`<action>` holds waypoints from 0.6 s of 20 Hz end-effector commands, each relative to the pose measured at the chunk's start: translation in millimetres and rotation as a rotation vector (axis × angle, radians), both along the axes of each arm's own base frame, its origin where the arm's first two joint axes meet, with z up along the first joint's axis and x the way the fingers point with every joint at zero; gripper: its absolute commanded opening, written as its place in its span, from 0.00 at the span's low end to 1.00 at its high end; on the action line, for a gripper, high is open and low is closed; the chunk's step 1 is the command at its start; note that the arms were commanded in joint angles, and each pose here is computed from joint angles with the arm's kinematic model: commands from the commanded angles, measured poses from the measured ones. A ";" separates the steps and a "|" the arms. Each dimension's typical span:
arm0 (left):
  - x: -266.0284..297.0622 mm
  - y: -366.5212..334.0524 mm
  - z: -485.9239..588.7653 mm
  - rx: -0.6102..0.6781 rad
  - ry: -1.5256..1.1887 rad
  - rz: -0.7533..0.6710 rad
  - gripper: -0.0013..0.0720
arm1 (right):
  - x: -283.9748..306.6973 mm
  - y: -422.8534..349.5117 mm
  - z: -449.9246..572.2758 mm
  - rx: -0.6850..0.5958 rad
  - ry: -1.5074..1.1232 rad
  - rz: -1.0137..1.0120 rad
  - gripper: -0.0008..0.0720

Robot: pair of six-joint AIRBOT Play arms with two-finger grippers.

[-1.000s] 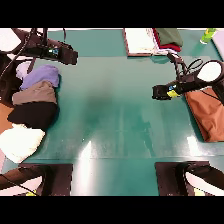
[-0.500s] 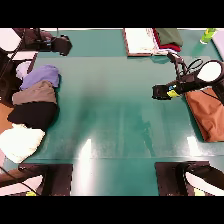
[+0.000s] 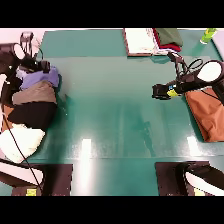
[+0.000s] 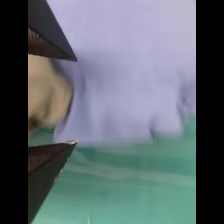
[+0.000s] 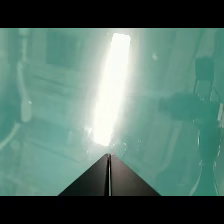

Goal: Fold the shirts.

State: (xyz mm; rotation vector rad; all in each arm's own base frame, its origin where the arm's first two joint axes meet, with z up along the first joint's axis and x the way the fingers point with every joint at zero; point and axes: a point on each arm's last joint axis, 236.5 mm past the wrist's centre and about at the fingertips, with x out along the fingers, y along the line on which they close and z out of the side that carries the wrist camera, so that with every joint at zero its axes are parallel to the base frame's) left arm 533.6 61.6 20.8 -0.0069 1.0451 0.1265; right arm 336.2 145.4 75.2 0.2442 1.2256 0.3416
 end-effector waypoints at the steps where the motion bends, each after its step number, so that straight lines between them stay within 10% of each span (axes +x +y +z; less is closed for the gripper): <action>1: -2.9 32.1 -55.2 -0.009 0.093 0.060 0.82 | 0.2 0.4 0.1 0.000 -0.001 0.001 0.04; 5: 12.3 33.3 -57.0 -0.005 0.038 0.057 0.82 | 0.5 0.5 0.2 0.001 -0.002 0.000 0.04; 7: 17.5 33.8 -50.7 -0.001 0.013 0.054 0.51 | 0.0 0.6 0.1 0.001 0.000 0.001 0.04; 9: 21.6 34.4 -43.7 -0.001 -0.004 0.057 0.51 | -0.5 1.9 0.5 0.007 0.002 0.001 0.04; 11: 26.6 34.9 -29.8 0.002 -0.022 0.055 0.08 | -0.6 2.0 0.5 0.008 0.003 0.002 0.04; 12: 29.9 35.5 -17.4 0.003 -0.034 0.057 0.06 | -0.6 2.1 0.8 0.008 0.002 0.002 0.04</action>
